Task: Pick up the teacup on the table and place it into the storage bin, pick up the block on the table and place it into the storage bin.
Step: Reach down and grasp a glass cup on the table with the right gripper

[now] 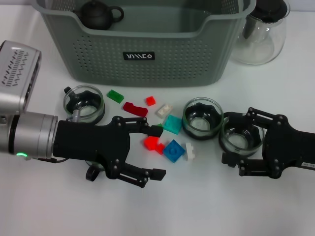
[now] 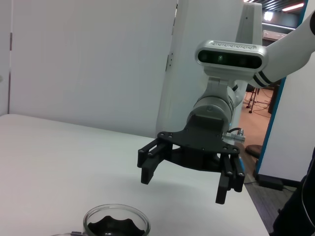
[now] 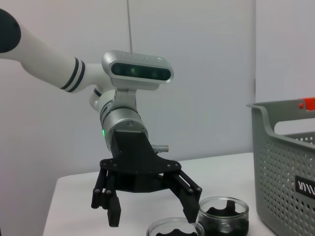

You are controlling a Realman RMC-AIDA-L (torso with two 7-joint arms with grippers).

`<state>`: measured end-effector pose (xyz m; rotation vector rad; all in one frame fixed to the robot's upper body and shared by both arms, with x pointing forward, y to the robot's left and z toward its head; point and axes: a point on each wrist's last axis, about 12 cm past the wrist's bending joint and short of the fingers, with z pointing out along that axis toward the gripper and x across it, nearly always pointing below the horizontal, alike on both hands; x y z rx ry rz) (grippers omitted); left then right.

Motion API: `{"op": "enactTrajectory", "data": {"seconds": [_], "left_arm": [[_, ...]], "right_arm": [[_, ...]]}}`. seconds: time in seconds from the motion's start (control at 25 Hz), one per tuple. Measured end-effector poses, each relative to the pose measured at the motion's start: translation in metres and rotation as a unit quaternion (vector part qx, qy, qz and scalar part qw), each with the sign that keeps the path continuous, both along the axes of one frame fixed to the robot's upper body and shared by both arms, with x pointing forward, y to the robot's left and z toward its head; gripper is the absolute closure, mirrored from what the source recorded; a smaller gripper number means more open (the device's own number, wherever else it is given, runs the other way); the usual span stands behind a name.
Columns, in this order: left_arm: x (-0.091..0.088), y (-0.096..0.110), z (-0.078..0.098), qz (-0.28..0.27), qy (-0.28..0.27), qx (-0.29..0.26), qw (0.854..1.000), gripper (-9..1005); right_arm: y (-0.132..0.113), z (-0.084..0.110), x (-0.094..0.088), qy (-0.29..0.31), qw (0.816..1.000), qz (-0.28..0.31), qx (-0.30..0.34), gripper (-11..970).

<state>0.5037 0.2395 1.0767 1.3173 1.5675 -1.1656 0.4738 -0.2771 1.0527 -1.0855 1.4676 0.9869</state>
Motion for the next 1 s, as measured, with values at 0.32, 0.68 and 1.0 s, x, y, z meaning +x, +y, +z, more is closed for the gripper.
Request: {"op": "enactTrajectory", "data": {"seconds": [0.32, 0.68, 1.0], "left_arm": [[0.0, 0.001, 0.001, -0.002, 0.0, 0.0, 1.0, 59], [0.0, 0.003, 0.002, -0.002, 0.002, 0.0, 1.0, 59], [-0.014, 0.063, 0.012, 0.084, 0.018, -0.036, 0.996, 58]], "right_arm": [[-0.002, -0.002, 0.0, 0.003, 1.0, -0.011, -0.005, 44], [-0.002, -0.004, 0.001, 0.004, 1.0, -0.013, -0.011, 44], [-0.023, 0.013, 0.017, 0.079, 0.992, -0.012, -0.096, 43]]}}
